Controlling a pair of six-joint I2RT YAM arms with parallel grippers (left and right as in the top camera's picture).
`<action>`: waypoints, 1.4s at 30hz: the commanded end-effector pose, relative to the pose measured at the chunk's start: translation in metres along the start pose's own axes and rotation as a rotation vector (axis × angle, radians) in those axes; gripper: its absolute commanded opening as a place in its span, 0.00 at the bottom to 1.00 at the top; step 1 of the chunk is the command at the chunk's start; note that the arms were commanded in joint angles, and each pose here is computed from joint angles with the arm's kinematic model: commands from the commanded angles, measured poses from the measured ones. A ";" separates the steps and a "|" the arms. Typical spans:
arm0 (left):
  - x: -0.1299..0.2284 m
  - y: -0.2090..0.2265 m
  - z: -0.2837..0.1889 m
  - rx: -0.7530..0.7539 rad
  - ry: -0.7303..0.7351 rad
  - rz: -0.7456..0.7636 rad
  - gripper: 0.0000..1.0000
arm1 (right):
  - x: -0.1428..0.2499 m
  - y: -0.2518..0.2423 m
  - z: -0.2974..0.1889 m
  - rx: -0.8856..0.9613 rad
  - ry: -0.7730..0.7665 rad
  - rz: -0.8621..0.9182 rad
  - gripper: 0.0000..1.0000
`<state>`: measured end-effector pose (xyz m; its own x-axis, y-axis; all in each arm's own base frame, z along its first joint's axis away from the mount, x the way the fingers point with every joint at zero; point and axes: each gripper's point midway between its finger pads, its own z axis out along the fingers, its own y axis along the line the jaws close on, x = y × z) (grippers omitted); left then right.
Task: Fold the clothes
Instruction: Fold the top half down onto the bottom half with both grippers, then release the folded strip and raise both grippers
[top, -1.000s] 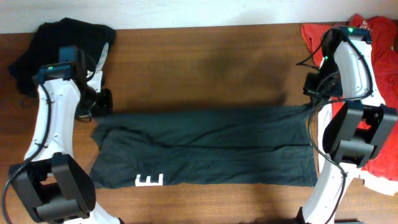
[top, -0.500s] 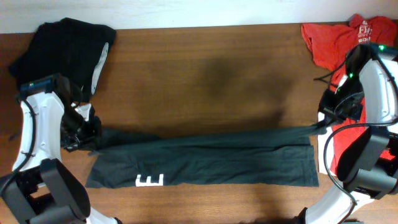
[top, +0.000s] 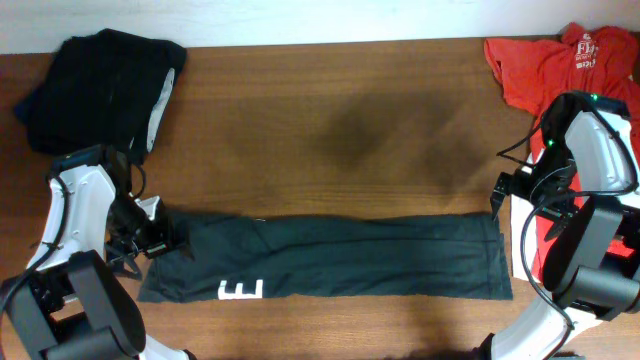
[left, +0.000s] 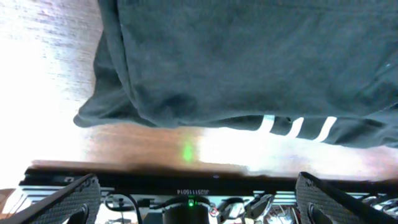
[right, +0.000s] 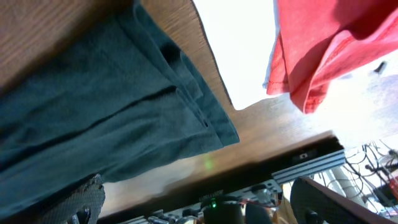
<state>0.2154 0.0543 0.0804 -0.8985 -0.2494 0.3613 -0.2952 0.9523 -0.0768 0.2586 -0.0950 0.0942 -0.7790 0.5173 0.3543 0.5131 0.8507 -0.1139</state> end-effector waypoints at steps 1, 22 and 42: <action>-0.016 -0.008 -0.004 0.056 -0.089 0.003 0.99 | -0.008 -0.001 -0.002 -0.009 -0.043 0.017 0.99; -0.016 -0.102 0.064 0.262 -0.211 0.305 0.01 | 0.065 0.085 0.044 -0.298 -0.134 -0.189 0.04; -0.072 0.012 -0.064 0.196 -0.268 -0.221 0.77 | 0.060 0.096 0.050 -0.327 -0.165 -0.336 1.00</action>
<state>0.2787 0.1202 0.0892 -0.8285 -0.5397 0.1496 -0.5553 0.8263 -0.0941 0.2456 0.0137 0.0591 -0.9423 0.2946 0.1590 0.3270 0.9118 0.2484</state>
